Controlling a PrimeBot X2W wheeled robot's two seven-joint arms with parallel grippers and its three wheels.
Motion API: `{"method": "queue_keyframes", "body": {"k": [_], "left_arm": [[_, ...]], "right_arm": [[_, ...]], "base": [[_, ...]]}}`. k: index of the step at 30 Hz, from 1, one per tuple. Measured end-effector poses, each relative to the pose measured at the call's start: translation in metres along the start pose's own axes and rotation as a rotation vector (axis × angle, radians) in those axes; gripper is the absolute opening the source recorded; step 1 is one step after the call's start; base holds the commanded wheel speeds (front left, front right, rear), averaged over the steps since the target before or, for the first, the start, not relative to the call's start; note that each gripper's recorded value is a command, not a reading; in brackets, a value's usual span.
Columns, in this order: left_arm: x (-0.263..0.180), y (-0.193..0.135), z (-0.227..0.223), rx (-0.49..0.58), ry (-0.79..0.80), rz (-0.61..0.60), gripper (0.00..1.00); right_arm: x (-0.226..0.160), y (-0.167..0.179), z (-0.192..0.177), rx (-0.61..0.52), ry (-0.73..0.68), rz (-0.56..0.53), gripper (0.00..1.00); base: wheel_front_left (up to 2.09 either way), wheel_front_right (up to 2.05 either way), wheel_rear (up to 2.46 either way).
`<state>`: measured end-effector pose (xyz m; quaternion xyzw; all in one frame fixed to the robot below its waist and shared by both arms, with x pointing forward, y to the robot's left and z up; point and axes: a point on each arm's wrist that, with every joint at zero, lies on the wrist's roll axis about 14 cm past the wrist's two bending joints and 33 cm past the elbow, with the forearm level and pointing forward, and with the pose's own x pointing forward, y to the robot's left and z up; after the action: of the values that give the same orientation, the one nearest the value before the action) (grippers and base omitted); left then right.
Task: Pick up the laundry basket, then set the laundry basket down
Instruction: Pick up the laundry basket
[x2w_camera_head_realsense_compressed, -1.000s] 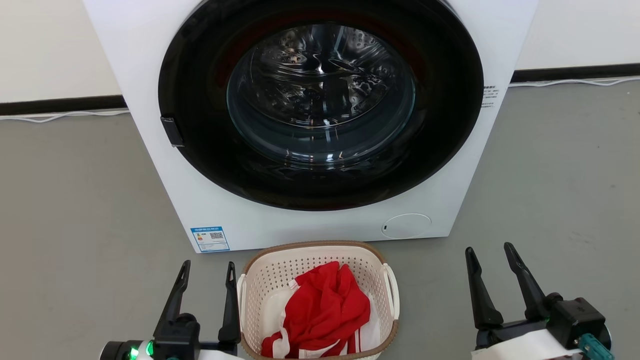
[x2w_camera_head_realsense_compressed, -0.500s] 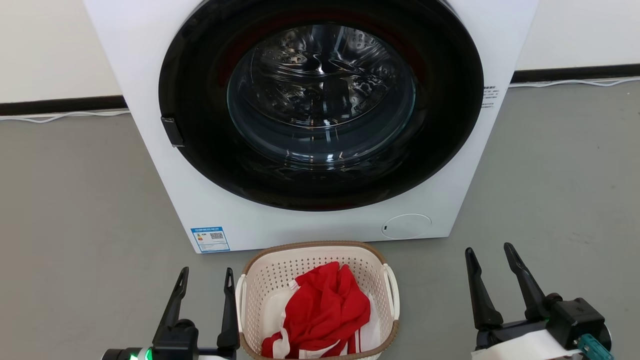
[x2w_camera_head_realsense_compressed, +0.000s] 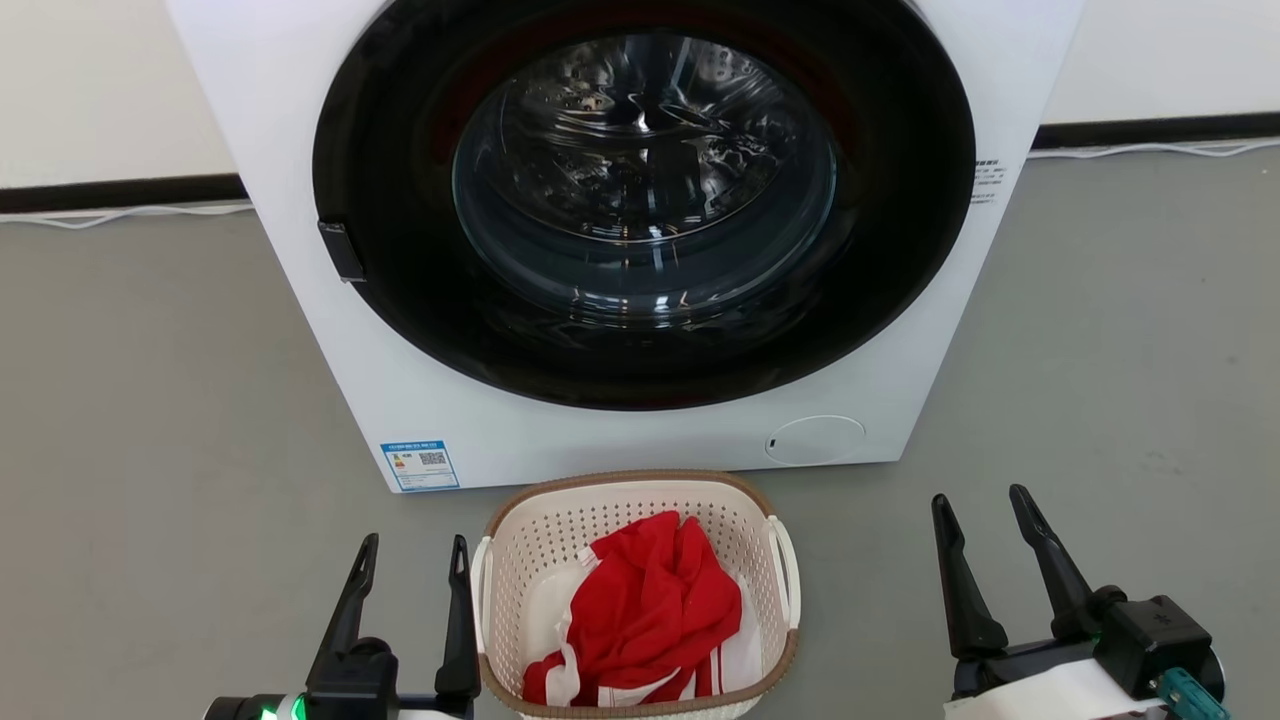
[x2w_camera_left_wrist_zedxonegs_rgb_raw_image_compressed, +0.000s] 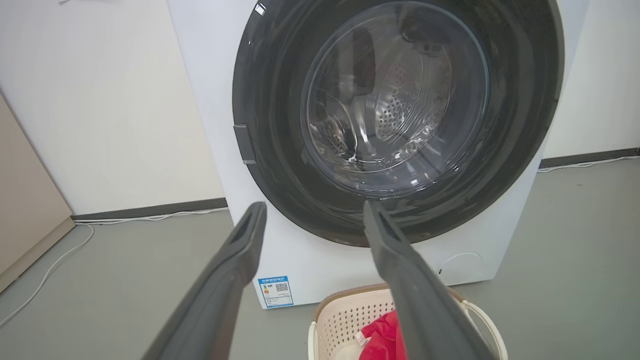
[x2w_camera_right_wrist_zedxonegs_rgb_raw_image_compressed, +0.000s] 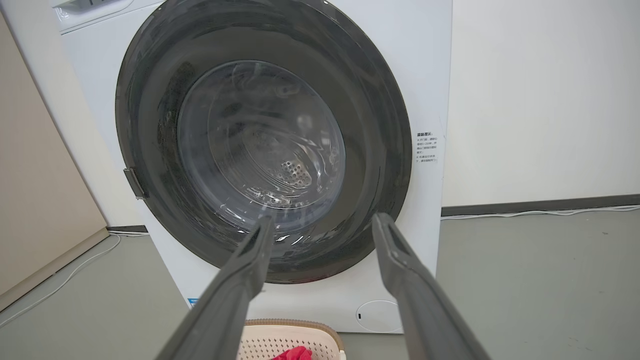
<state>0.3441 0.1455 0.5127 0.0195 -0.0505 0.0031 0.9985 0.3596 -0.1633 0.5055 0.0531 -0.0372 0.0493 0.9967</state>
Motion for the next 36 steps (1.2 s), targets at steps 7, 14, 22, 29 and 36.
{"method": "queue_keyframes", "body": {"k": [7, 14, 22, 29, 36], "left_arm": [[0.003, -0.001, -0.010, -0.004, 0.033, 0.003, 1.00], [0.017, -0.002, -0.023, -0.007, 0.065, 0.003, 1.00], [0.057, -0.006, -0.054, -0.006, 0.127, -0.009, 1.00], [0.101, -0.009, -0.101, -0.011, 0.212, -0.007, 1.00], [0.121, -0.008, -0.163, -0.027, 0.348, -0.003, 1.00]], "right_arm": [[0.004, -0.002, -0.010, 0.002, 0.029, -0.005, 1.00], [0.013, -0.006, -0.030, 0.007, 0.085, -0.014, 1.00], [0.054, -0.017, -0.062, 0.006, 0.152, -0.028, 1.00], [0.099, -0.020, -0.110, -0.011, 0.238, -0.015, 1.00], [0.129, -0.020, -0.162, 0.004, 0.324, -0.006, 1.00]], "base": [[0.00, 0.00, 0.00], [0.00, 0.00, 0.00], [0.00, 0.00, 0.00], [0.00, 0.00, 0.00], [0.00, 0.00, 0.00]]}}
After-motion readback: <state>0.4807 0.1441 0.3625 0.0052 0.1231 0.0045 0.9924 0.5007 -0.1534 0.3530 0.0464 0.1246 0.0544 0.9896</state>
